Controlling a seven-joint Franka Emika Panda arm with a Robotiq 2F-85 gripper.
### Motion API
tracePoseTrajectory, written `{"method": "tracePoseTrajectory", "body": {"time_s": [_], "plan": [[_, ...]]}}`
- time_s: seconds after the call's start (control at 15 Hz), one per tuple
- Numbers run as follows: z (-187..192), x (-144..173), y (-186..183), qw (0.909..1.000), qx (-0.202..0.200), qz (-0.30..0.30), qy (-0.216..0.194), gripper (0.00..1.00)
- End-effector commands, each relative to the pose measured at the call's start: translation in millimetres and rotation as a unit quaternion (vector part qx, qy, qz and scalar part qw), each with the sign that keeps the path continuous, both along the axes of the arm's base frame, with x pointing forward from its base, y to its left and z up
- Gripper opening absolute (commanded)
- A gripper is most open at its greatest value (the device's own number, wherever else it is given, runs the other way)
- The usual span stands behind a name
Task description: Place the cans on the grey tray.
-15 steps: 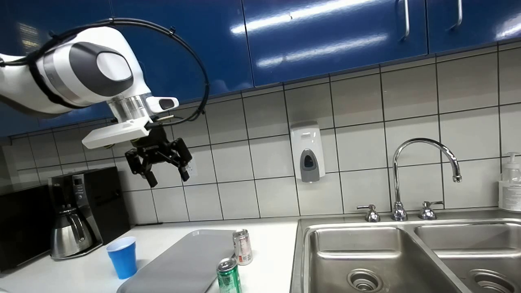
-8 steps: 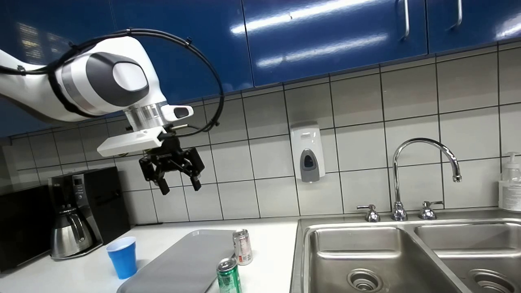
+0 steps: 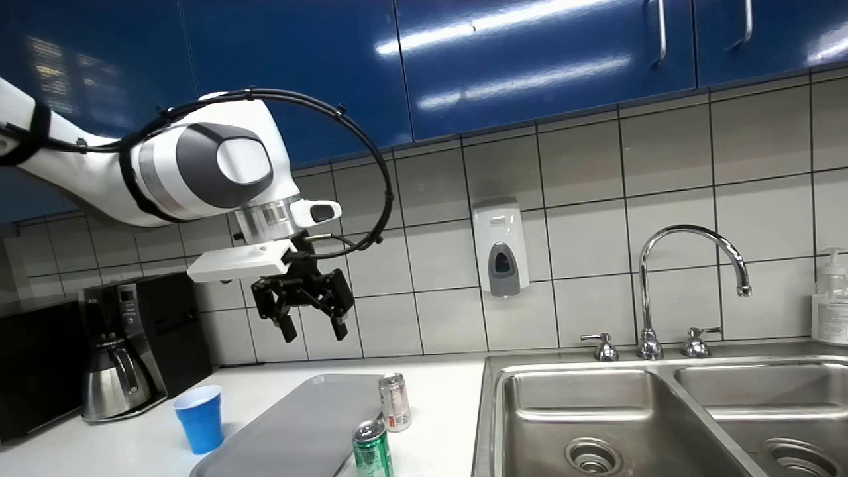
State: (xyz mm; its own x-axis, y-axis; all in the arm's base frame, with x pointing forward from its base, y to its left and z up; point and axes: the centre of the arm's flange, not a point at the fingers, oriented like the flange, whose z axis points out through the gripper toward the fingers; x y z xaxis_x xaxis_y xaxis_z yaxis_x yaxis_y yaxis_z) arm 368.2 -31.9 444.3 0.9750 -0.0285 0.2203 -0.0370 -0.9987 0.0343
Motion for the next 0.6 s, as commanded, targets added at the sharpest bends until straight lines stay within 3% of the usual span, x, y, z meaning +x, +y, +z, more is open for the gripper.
{"method": "tracePoseTrajectory", "body": {"time_s": [0.0,0.53], "plan": [[-20,5,-11,1.0,-0.001,-0.002,0.003,1.0],[-53,10,-27,0.9998,0.002,0.003,0.021,1.0]]}}
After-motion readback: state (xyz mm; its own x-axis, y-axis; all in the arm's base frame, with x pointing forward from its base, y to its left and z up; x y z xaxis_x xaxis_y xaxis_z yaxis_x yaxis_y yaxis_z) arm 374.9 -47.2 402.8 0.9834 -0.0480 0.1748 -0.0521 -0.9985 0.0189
